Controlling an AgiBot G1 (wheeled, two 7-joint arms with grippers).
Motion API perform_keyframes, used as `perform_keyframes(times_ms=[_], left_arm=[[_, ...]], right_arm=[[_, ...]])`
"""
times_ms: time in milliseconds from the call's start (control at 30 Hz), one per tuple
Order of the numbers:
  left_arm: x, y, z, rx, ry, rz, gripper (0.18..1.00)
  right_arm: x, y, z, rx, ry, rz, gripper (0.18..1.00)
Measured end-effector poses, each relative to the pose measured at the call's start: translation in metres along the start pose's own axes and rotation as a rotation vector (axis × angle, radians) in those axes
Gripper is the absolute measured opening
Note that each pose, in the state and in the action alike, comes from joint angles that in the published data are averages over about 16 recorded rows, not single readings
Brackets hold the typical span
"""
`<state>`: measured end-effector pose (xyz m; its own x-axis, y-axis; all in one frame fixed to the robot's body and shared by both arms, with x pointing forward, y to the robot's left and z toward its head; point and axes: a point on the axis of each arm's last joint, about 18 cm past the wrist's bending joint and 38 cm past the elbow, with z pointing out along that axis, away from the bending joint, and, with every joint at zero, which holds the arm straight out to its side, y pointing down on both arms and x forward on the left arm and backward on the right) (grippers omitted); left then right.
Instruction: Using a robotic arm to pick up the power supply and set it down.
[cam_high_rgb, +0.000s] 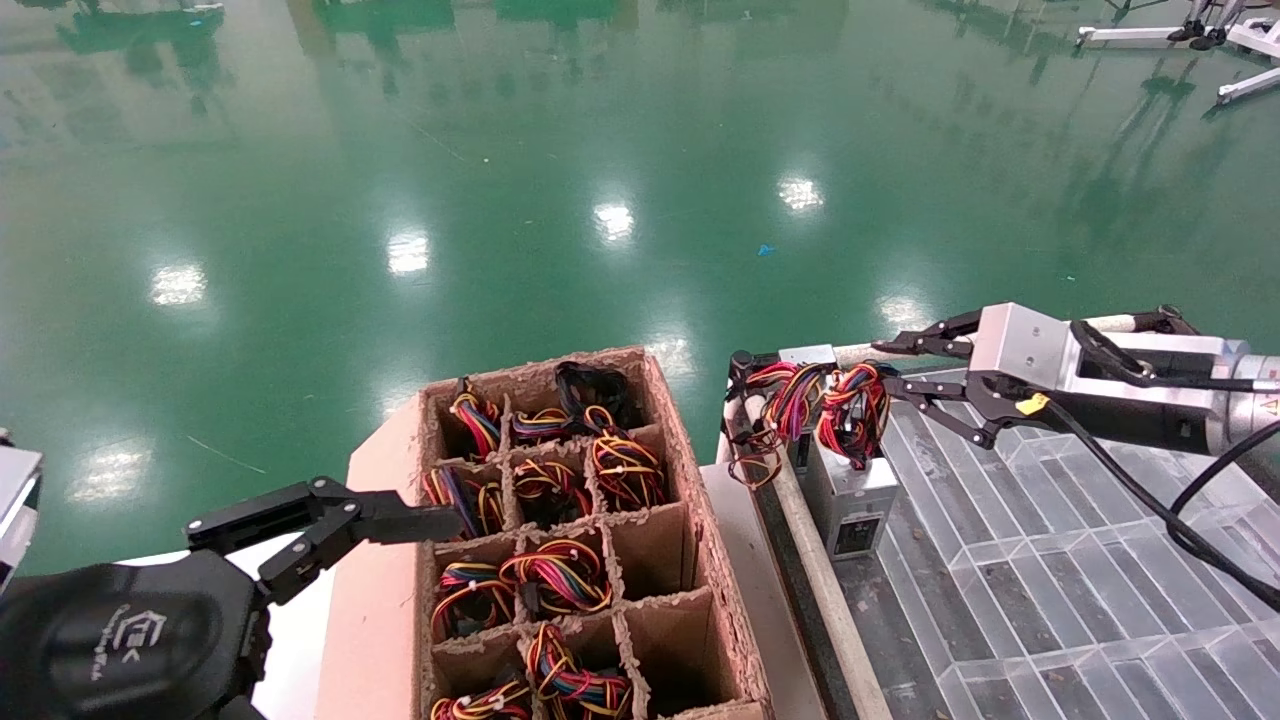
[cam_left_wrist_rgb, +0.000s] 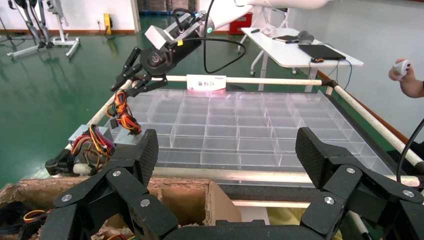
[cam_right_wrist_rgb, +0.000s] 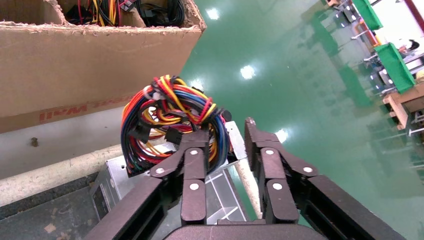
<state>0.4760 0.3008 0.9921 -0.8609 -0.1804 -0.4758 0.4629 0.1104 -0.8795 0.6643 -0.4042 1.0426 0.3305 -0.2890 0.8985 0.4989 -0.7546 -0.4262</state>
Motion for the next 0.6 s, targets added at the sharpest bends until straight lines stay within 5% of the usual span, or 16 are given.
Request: perform_keyframes(times_ms=[600], left_arm=[[0.0, 0.0, 0.0, 0.0, 0.0, 0.0, 1.0]], right_arm=[[0.024, -0.007, -0.043, -0.014, 0.002, 0.01, 0.651]])
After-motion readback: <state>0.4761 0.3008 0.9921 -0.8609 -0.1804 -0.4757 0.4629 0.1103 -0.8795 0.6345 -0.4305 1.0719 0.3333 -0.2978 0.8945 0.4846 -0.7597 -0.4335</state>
